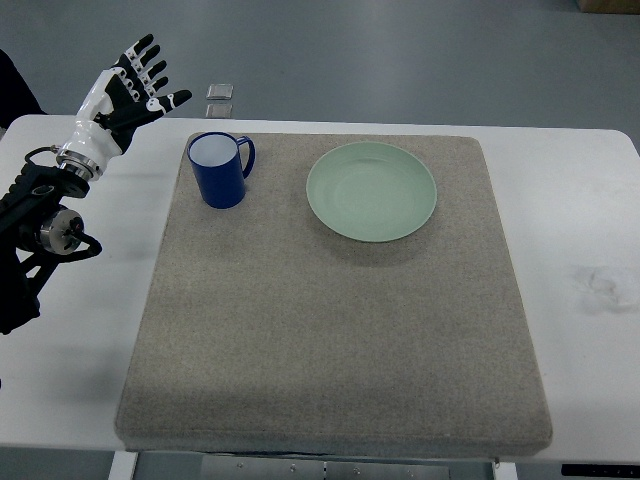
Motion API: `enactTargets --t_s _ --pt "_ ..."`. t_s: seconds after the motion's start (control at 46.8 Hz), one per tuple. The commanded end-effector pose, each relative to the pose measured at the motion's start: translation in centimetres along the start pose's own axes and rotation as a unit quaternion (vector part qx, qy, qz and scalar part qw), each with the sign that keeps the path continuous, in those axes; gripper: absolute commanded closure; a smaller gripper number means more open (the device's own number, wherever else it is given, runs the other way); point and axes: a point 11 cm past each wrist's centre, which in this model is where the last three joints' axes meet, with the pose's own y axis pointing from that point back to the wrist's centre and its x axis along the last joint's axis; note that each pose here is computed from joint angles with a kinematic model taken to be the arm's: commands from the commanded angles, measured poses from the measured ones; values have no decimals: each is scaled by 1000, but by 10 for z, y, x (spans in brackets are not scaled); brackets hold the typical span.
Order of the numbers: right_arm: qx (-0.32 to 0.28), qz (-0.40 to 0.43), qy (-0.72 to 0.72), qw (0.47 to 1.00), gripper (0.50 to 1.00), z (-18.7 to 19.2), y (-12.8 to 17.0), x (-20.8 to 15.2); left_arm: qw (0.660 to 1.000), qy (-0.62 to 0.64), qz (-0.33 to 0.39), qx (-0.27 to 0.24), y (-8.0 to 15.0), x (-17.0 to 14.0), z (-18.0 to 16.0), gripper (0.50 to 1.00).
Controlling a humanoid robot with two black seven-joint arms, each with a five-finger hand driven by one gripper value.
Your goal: Place cup left of plate with left hand
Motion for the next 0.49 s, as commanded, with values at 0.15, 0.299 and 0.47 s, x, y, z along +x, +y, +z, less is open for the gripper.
enactTargets --t_s 0.15,0.299,0.47 --pt "0 0 0 1000 568 0 0 0 996 75 41 2 4 10 -10 501" --pt "0 0 0 1000 568 0 0 0 995 85 40 22 8 4 -31 501" --pt "0 0 0 1000 568 0 0 0 994 103 30 34 11 -2 -46 500"
